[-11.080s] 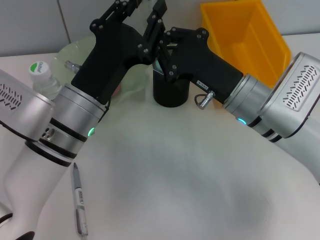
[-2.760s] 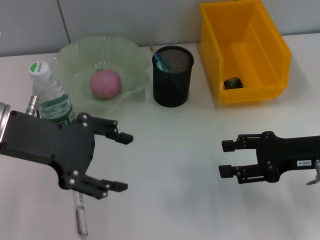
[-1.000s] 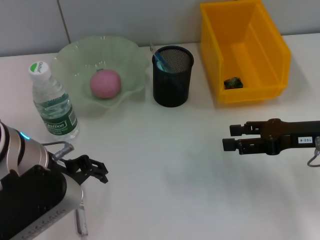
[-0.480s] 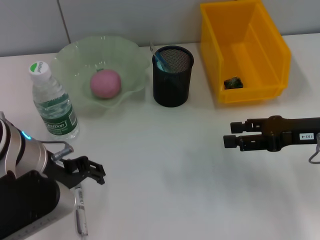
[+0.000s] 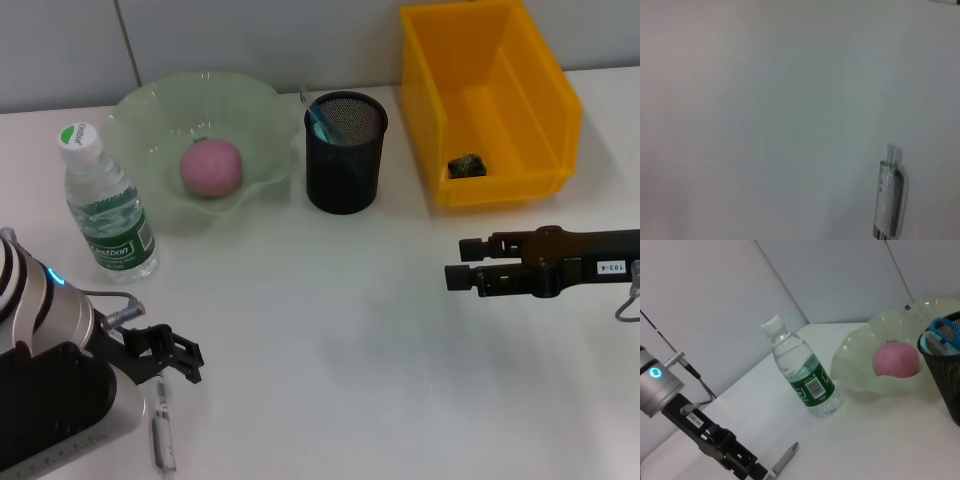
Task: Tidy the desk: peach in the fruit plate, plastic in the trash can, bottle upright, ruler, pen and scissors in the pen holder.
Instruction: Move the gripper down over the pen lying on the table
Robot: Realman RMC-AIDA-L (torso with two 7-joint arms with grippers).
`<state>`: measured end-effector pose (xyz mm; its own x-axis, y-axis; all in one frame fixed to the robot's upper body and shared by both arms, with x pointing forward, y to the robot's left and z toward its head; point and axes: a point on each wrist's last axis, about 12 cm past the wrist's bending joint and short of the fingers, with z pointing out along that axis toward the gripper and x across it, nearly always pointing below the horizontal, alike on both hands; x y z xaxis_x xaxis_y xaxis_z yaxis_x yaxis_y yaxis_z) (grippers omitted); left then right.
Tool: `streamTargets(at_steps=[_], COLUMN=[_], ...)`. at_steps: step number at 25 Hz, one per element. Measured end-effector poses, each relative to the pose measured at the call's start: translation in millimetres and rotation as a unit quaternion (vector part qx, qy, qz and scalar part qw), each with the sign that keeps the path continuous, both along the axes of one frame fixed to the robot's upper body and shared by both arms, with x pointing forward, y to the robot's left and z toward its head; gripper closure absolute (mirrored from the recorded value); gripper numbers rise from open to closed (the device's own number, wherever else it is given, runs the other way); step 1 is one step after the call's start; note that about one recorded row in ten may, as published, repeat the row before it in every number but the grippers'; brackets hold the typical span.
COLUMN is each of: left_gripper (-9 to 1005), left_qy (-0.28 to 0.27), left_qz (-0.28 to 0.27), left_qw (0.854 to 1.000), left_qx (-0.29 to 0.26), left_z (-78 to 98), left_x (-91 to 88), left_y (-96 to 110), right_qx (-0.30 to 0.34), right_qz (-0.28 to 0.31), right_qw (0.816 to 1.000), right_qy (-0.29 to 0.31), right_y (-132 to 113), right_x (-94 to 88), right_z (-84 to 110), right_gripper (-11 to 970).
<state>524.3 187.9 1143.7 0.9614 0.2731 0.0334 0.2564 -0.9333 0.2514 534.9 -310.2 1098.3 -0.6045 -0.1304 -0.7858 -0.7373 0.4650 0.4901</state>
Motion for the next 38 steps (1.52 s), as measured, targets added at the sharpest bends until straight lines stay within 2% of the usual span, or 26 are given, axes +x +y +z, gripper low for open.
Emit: streamTargets(at_steps=[20, 38], left_gripper=[235, 263], left_qy=[0.004, 0.002], left_qz=[-0.024, -0.033], left_qw=[0.999, 0.999], left_qx=[0.032, 0.038], left_z=[-12.5, -12.2], left_x=[7.1, 8.5], left_y=[-2, -7], right_qx=[0.003, 0.004], right_qz=[0.002, 0.004], right_qw=[1.0, 1.0], right_qy=[0.001, 0.003], right_y=[5, 7], right_x=[0.8, -0.1], right_z=[-1.7, -3.1], right_gripper=[206, 206])
